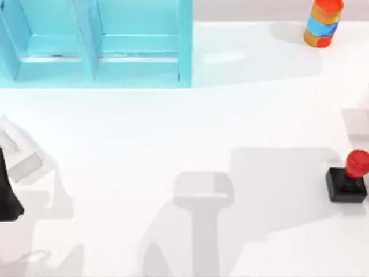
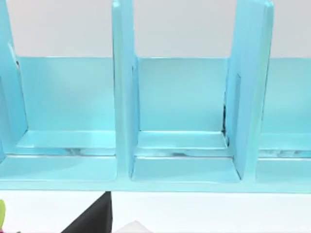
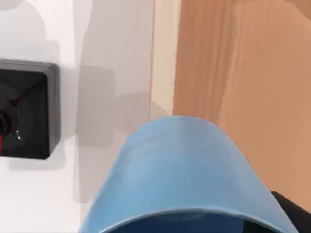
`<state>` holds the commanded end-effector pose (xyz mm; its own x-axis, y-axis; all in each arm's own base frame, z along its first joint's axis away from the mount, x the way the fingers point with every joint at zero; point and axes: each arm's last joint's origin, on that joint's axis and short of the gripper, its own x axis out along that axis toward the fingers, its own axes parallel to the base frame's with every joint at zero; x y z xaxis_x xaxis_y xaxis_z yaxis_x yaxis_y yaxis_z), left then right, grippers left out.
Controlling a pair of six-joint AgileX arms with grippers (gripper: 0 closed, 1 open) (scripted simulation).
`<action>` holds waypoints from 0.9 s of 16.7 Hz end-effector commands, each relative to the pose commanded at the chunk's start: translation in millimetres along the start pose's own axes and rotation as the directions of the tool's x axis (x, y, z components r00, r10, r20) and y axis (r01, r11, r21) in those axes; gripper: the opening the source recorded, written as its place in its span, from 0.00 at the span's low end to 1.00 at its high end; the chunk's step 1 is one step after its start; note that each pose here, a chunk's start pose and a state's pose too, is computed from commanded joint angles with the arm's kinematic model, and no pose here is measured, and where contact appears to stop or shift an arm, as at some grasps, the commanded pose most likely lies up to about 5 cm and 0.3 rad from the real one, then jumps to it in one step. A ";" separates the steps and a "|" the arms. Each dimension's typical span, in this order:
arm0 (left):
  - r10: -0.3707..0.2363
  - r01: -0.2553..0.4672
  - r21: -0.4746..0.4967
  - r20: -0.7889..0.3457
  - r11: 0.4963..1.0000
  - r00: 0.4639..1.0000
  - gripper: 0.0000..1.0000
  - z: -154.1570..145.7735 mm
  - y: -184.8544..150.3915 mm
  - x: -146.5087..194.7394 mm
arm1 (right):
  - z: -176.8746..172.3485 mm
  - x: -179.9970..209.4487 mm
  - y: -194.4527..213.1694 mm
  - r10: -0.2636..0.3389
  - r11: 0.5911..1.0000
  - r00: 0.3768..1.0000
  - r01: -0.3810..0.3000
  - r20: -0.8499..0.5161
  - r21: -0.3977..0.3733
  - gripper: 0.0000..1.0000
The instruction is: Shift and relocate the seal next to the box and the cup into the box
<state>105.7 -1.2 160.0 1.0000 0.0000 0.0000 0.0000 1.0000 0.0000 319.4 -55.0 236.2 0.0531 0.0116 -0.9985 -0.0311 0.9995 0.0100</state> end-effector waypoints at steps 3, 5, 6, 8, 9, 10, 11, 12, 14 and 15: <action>0.000 0.000 0.000 0.000 1.000 1.000 1.00 0.0 0.0 0.0 | -35.5 4.0 -61.5 -0.014 1.000 0.999 0.013 -0.041 -0.018 0.00; 0.000 0.000 0.000 0.000 1.000 1.000 1.00 0.0 0.0 0.0 | -60.6 4.0 -89.4 -0.010 1.000 0.999 0.010 -0.052 -0.010 0.00; 0.000 0.000 0.000 0.000 1.000 1.000 1.00 0.0 0.0 0.0 | -72.2 3.5 -99.8 -0.006 1.000 0.999 0.006 -0.053 -0.003 0.00; 0.000 0.000 0.000 0.000 1.000 1.000 1.00 0.0 0.0 0.0 | -91.8 2.2 -114.8 0.003 1.000 0.999 -0.002 -0.046 0.016 0.00; 0.000 0.000 0.000 0.000 1.000 1.000 1.00 0.0 0.0 0.0 | -99.4 1.5 -119.8 0.008 1.000 0.999 -0.006 -0.042 0.025 0.00; 0.000 0.000 0.000 0.000 1.000 1.000 1.00 0.0 0.0 0.0 | -104.9 1.1 -123.3 0.012 0.999 0.999 -0.010 -0.038 0.033 0.00; 0.000 0.000 0.000 0.000 1.000 1.000 1.00 0.0 0.0 0.0 | -108.3 0.8 -125.5 0.015 0.999 0.999 -0.013 -0.035 0.038 0.00; 0.000 0.000 0.000 0.000 1.000 1.000 1.00 0.0 0.0 0.0 | -109.3 0.8 -126.2 0.016 0.999 0.999 -0.014 -0.034 0.040 0.00; 0.000 0.000 0.000 0.000 1.000 1.000 1.00 0.0 0.0 0.0 | -109.3 0.8 -126.2 0.016 0.999 0.999 -0.014 -0.034 0.040 0.00; 0.000 0.000 0.000 0.000 1.000 1.000 1.00 0.0 0.0 0.0 | -109.3 0.8 -126.2 0.016 0.999 0.999 -0.014 -0.034 0.040 0.00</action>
<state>105.7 -1.2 160.0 1.0000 0.0000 0.0000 0.0000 1.0000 0.0000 214.3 -184.4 228.3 0.0183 0.0261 -0.9995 0.0085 0.9996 0.0263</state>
